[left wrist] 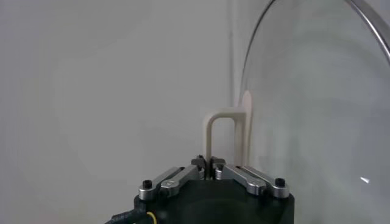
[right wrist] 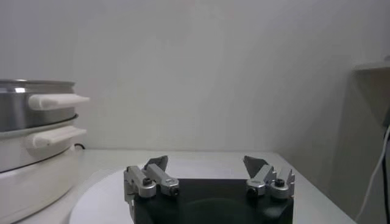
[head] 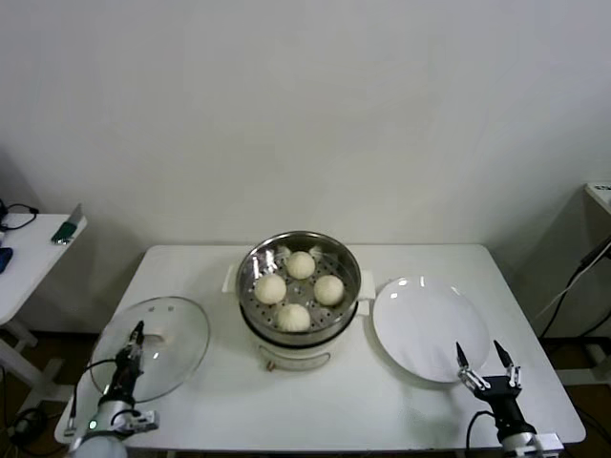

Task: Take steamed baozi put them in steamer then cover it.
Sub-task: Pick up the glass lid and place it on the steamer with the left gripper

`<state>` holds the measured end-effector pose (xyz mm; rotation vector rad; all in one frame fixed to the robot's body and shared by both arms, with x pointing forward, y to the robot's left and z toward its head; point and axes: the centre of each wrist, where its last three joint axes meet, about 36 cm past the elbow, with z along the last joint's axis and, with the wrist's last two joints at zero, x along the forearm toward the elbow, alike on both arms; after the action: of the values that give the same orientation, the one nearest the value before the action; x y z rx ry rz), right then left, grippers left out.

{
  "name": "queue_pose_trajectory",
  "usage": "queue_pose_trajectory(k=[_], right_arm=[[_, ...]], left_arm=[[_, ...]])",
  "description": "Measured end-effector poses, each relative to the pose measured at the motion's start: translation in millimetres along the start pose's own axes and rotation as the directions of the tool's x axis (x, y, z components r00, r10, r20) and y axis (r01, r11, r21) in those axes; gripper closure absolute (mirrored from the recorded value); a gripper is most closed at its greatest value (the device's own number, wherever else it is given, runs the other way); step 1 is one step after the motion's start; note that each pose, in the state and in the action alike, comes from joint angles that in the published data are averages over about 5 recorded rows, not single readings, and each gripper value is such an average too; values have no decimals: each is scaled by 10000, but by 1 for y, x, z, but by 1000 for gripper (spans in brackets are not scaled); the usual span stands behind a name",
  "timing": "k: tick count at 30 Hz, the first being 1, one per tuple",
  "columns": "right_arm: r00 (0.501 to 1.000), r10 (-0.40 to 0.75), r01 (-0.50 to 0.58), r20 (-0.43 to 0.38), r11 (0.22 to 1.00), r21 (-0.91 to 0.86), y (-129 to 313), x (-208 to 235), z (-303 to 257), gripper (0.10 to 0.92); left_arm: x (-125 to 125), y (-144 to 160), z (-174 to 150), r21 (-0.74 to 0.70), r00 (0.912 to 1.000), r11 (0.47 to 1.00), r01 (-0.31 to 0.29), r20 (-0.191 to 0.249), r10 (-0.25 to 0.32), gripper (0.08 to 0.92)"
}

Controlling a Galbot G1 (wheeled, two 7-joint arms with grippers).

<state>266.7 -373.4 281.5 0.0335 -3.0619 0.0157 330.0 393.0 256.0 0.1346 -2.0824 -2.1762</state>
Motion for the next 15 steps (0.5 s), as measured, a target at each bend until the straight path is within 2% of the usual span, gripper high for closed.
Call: queue_pose_trajectory(k=[8, 15], right_arm=[[9996, 229, -225, -167, 9993, 288, -2, -2, -1, 200], [9990, 351, -339, -285, 9985, 422, -1, -4, 2, 200]], left_arm=[[-11, 80, -11, 660, 9959, 9958, 632, -687, -586, 859], [-18, 157, -44, 981, 9913, 9894, 1071, -866, -987, 859]])
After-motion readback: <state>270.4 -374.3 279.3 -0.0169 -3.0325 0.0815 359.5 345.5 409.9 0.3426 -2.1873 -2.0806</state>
